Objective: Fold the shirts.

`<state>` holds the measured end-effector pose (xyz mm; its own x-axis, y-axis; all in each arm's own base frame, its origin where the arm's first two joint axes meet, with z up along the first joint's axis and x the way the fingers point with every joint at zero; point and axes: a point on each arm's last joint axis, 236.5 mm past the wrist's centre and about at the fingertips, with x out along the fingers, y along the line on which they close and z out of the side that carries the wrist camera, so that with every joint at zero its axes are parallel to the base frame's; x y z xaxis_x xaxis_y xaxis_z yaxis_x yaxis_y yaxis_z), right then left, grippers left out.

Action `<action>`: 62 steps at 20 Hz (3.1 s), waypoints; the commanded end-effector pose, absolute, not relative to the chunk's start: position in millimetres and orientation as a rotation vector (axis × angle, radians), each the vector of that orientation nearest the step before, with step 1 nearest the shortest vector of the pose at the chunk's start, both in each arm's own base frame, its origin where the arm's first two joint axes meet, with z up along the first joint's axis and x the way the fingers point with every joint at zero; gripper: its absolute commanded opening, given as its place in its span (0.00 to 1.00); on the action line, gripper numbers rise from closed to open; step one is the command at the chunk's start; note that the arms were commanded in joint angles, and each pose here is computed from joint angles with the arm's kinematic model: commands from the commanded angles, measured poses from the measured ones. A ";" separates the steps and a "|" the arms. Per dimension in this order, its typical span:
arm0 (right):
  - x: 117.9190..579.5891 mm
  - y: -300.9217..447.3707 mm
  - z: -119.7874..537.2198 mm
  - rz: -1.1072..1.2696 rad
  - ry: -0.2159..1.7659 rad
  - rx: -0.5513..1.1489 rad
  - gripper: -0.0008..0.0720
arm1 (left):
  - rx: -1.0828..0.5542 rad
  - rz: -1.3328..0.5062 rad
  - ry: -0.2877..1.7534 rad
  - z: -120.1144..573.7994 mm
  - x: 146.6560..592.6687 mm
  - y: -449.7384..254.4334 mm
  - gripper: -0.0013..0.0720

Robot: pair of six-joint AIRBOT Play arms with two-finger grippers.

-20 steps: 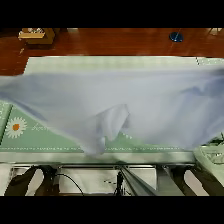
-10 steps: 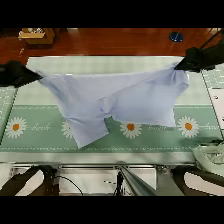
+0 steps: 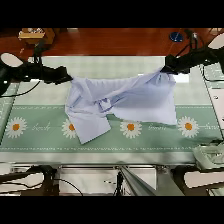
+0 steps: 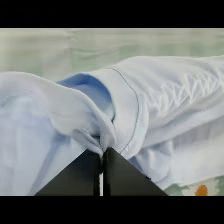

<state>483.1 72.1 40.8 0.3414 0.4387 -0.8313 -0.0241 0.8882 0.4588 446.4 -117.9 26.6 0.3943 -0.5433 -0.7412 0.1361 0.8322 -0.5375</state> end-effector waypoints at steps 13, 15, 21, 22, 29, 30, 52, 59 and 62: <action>373.5 -61.3 12.7 0.097 1.528 0.420 0.61 | -0.672 -0.244 1.578 -21.4 351.0 13.3 0.77; 367.1 -45.5 5.4 0.174 1.501 0.517 0.61 | -0.701 -0.276 1.649 -39.9 328.3 1.0 0.77; 353.3 -23.0 -11.5 0.244 1.523 0.588 0.67 | -0.663 -0.290 1.655 -72.2 335.1 -24.5 0.77; 353.0 -20.7 -11.6 0.250 1.523 0.597 0.67 | -0.650 -0.300 1.661 -77.0 336.7 -32.0 0.77; 352.2 -18.6 -8.7 0.258 1.520 0.603 0.67 | -0.569 -0.347 1.698 -118.4 346.1 -81.0 0.77; 352.1 -18.3 -5.9 0.259 1.514 0.600 0.67 | -0.558 -0.352 1.706 -123.4 345.8 -86.5 0.74; 262.8 -14.7 -104.3 0.027 1.474 0.923 0.74 | -0.536 -0.441 1.681 -90.4 340.0 -71.2 0.06; 287.5 2.5 -114.7 -0.010 1.425 0.891 0.23 | -0.551 -0.511 1.668 -82.8 339.0 -80.6 0.06; 302.7 18.8 -100.1 0.067 1.390 0.905 0.04 | -0.528 -0.547 1.656 -72.8 341.5 -79.2 0.06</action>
<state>288.2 3.6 -110.2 0.2007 0.5053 -0.8393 0.4906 0.6897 0.5326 339.8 -78.2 -82.0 -0.1418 -0.6065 -0.7823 -0.0668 0.7944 -0.6038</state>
